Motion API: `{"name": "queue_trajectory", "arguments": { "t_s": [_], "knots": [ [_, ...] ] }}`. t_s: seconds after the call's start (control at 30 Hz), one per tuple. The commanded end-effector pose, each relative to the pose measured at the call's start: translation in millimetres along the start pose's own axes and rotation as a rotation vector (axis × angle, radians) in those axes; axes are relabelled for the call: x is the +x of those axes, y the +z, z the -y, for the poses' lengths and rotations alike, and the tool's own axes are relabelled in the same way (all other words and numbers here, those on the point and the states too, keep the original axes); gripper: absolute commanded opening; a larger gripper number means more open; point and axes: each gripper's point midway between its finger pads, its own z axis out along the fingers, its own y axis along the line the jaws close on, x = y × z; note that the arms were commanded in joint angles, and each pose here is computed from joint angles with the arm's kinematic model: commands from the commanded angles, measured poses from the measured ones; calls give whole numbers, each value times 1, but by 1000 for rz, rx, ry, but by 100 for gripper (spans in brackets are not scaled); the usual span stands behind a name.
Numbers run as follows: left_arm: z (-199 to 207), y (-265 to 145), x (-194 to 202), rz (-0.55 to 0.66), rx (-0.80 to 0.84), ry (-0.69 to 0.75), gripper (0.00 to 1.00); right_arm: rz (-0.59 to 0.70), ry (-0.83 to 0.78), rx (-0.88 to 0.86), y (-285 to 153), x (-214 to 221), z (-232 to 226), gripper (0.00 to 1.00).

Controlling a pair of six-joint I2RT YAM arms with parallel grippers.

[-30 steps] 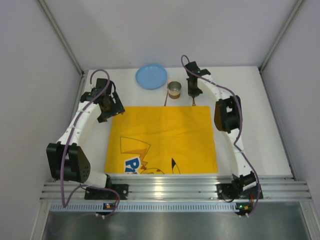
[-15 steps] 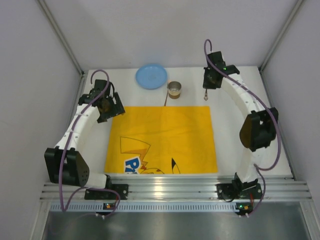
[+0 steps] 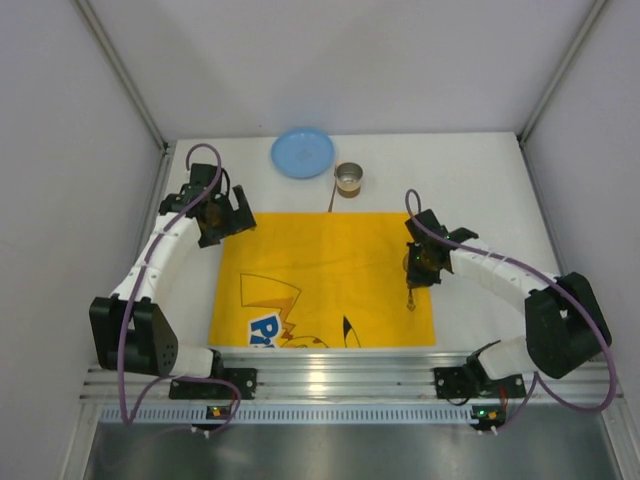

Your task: Set the dinner table for one person

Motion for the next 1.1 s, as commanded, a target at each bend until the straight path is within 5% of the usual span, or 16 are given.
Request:
{"name": "queue_trajectory", "arguments": {
  "t_s": [0.0, 0.47, 0.5, 0.7, 1.07],
  "knots": [
    [15, -8, -22, 77, 56, 12, 98, 132, 20, -112, -6, -27, -33, 0],
    [56, 1, -56, 128, 152, 44, 99, -11, -46, -75, 22, 10, -27, 2],
    [60, 4, -59, 133, 157, 48, 99, -14, -52, -77, 21, 10, -28, 5],
    [126, 32, -73, 146, 283, 174, 99, 7, -113, -85, 1, -7, -35, 79],
    [244, 128, -70, 125, 336, 416, 97, 127, -129, -50, -60, -52, -21, 86]
  ]
}}
